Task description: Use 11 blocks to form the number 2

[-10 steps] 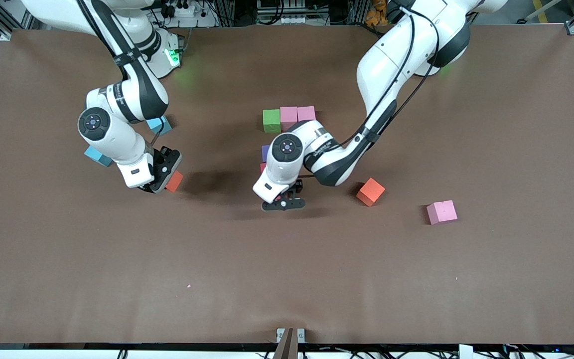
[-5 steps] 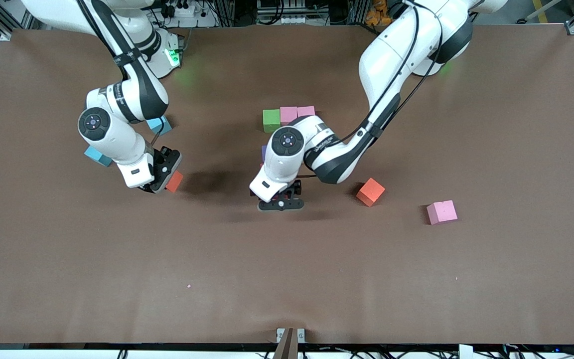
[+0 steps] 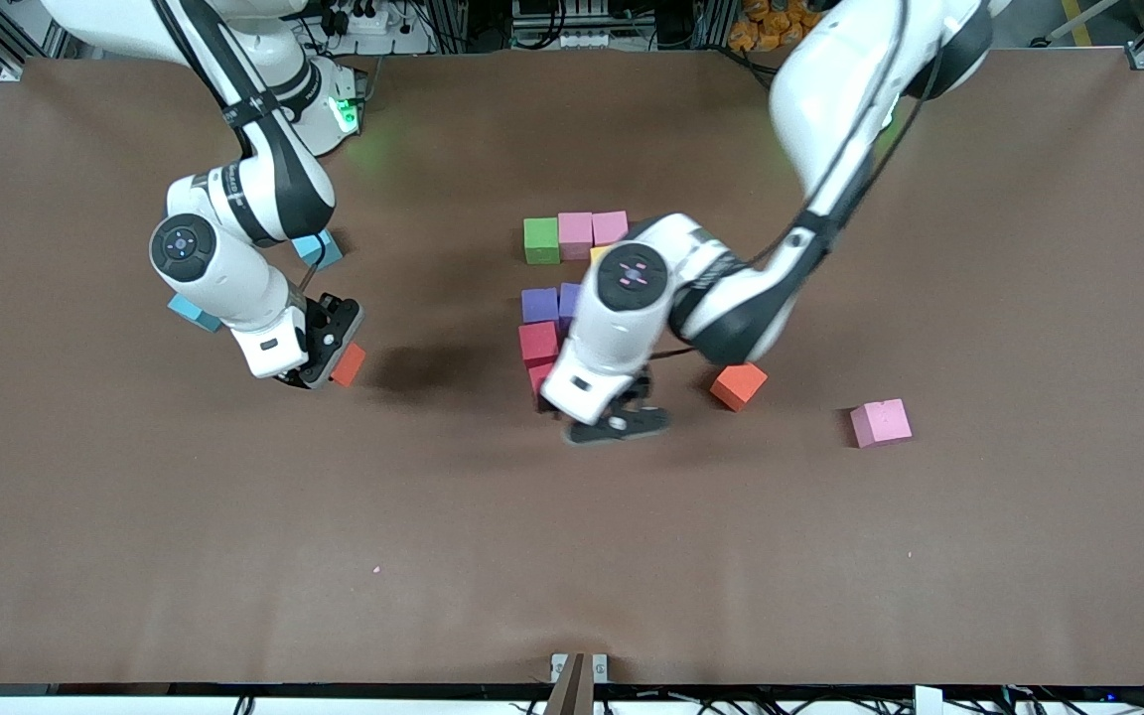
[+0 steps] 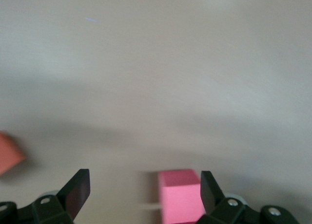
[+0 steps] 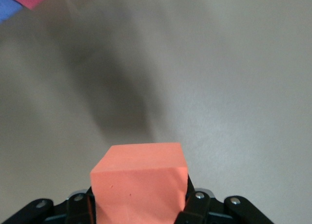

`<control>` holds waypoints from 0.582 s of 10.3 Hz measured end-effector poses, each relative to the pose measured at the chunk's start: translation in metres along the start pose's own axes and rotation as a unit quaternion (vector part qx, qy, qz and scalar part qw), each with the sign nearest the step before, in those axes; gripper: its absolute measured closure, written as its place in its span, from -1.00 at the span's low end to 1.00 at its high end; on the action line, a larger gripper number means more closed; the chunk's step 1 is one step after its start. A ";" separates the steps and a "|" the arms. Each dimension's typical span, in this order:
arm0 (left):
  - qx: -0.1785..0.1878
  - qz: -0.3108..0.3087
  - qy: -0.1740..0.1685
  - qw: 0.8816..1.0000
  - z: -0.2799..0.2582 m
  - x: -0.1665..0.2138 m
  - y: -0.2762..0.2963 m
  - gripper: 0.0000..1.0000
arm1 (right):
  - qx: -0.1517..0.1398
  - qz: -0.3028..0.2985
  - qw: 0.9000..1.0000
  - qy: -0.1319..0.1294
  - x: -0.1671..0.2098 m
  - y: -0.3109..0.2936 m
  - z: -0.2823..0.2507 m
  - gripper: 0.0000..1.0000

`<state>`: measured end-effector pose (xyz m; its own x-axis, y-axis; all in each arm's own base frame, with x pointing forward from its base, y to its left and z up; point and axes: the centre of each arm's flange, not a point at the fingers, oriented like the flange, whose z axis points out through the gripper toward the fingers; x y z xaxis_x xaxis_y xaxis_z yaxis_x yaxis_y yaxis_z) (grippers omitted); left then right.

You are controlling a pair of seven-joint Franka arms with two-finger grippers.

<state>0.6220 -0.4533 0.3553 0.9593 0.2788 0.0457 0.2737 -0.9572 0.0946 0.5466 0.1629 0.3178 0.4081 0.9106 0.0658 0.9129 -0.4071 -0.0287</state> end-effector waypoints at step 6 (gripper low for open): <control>0.098 -0.103 -0.032 0.989 -0.034 0.063 -0.119 -1.00 | -0.030 -0.093 0.994 0.044 0.171 -0.064 -0.035 -0.21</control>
<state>0.6472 -0.3193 0.3806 0.8823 0.4703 -0.0186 0.4664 -0.8789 -0.0997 0.5579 0.3421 0.3656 0.2286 0.9615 0.1525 0.9698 -0.2386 0.0505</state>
